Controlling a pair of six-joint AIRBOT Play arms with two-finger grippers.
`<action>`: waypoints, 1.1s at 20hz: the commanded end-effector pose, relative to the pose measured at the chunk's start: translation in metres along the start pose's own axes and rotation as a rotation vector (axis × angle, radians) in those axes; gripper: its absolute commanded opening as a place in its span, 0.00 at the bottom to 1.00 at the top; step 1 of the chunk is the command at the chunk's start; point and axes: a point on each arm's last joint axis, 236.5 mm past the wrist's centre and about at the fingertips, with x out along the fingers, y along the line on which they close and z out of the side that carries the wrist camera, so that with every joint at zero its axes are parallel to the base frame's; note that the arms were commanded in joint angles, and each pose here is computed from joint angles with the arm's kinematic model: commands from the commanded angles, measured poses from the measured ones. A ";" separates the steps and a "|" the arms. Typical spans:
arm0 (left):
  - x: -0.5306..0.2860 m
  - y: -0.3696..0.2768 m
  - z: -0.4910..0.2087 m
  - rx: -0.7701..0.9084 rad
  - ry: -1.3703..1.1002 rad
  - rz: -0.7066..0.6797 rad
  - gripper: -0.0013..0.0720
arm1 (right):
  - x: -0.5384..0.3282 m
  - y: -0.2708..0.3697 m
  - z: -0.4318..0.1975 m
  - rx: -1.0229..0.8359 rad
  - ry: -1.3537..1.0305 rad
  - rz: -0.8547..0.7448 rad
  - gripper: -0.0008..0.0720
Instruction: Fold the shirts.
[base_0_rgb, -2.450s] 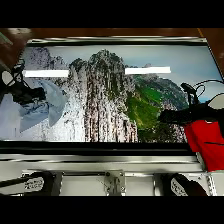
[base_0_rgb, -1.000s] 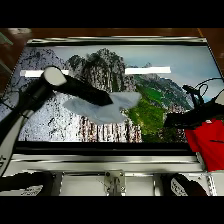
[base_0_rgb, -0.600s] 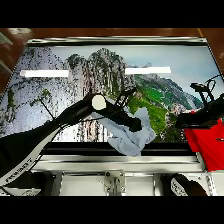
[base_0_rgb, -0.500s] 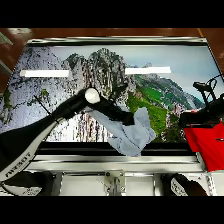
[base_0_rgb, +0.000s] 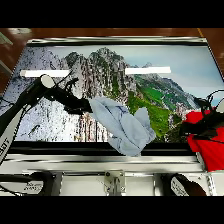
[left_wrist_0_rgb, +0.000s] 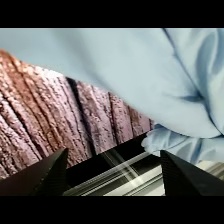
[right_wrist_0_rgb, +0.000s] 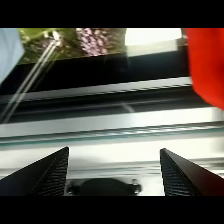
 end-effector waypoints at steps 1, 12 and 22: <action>0.013 0.048 -0.002 -0.113 -0.045 0.040 0.93 | 0.017 0.026 -0.006 0.026 0.020 0.133 0.97; 0.067 0.035 0.023 -0.124 -0.165 0.017 0.93 | 0.008 0.065 0.023 0.035 -0.099 0.303 0.96; 0.071 0.037 0.013 -0.152 -0.108 0.000 0.93 | 0.007 0.065 0.031 0.041 -0.132 0.304 0.96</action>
